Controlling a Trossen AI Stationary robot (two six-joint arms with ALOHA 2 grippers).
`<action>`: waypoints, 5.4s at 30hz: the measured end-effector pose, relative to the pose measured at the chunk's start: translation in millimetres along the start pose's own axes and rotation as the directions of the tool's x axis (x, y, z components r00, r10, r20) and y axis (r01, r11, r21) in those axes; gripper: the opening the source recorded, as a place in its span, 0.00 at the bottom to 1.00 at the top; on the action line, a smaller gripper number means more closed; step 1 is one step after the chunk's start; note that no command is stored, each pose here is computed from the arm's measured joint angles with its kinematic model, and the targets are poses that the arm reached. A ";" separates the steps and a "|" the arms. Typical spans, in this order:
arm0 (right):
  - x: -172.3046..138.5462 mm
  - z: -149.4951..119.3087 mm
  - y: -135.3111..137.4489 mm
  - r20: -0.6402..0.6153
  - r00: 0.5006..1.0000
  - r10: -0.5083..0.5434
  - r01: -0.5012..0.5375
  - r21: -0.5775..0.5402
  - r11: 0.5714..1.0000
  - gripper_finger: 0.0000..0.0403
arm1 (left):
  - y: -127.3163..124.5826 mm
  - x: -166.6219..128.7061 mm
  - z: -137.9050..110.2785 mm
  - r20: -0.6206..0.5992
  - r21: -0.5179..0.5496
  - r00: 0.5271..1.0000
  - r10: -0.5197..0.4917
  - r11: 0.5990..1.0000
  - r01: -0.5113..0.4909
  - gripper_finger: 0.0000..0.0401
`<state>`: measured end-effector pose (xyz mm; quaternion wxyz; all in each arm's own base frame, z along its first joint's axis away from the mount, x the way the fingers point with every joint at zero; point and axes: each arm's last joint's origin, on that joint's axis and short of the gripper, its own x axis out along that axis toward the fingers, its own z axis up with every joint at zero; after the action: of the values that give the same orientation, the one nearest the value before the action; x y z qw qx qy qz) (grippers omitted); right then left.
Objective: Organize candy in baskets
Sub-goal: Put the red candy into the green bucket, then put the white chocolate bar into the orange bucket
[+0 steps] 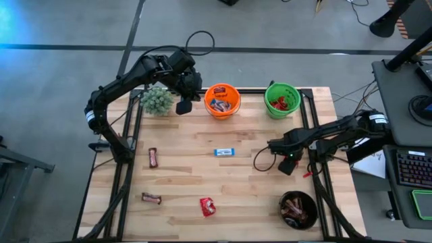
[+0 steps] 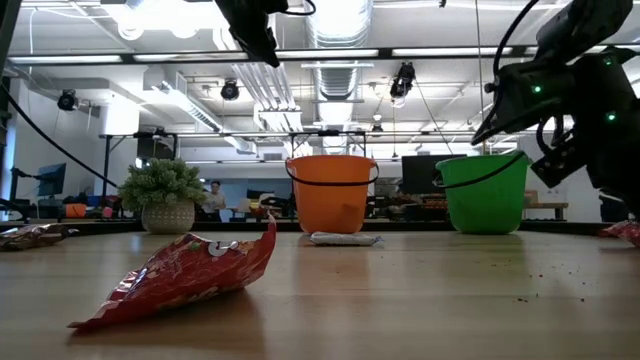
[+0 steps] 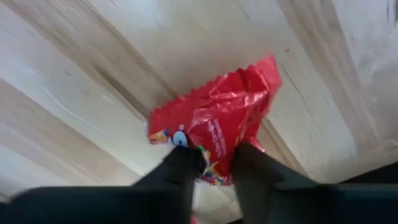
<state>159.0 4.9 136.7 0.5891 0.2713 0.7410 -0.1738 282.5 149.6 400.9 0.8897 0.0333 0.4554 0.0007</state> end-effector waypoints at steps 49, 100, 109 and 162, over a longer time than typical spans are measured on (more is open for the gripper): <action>-229.3 34.8 42.0 0.706 0.679 0.201 -0.051 -0.227 0.973 0.02 | 7.1 -4.7 29.9 0.347 0.022 0.937 -0.052 0.999 0.047 0.02; -220.1 59.2 -105.3 0.539 0.716 -0.444 0.224 0.426 0.877 0.22 | 11.0 7.4 35.6 0.375 0.026 0.923 -0.090 0.996 0.086 0.09; -220.4 59.6 -105.2 0.542 0.713 -0.444 0.256 0.389 0.885 0.35 | 13.5 7.8 34.9 0.347 -0.028 0.938 -0.004 0.999 0.014 0.23; -229.6 69.8 -105.5 0.643 0.624 -0.444 0.318 0.309 0.896 0.40 | 2.2 92.9 3.6 -0.183 -0.306 0.962 -0.205 0.941 0.143 0.34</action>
<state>185.8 -164.3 335.1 0.7494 0.0691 0.4853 -0.4451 339.8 154.6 327.8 0.8278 -0.1383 0.5436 -0.0080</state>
